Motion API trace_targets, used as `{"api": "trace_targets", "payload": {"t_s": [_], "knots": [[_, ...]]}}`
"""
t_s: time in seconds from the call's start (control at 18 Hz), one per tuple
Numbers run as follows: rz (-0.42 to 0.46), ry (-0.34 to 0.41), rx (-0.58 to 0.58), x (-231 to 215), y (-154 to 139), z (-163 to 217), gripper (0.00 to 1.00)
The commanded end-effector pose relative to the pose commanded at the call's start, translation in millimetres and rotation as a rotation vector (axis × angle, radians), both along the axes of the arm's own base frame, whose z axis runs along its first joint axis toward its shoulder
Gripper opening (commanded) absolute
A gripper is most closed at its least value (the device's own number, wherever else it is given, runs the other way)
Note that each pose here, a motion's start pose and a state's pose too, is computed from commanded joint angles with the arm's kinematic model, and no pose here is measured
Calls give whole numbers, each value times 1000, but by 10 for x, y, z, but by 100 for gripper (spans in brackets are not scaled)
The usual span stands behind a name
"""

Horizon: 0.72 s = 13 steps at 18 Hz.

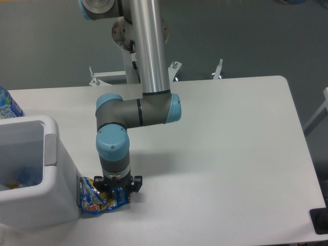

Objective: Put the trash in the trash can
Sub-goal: 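Lower onto the wrapper and pinch its edge with the gripper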

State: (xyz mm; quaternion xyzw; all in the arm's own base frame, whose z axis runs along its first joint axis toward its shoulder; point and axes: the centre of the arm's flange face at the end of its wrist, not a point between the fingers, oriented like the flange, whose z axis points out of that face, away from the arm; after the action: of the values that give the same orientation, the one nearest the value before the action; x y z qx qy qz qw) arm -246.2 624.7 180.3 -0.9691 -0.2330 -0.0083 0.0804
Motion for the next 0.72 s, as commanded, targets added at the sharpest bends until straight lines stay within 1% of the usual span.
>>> {"api": "trace_targets", "payload": {"t_s": [0.17,0.33,0.39,0.44,0.56,0.72], "knots": [[2,5,6,13,-4,62,31],[29,1,8,26,-24,95,17],[38,4,11,27,-27,133,15],[43,3,14,28,-27,153,8],[61,7,25,35,-37,245,3],[72,17,49,13,-89,431,3]]}}
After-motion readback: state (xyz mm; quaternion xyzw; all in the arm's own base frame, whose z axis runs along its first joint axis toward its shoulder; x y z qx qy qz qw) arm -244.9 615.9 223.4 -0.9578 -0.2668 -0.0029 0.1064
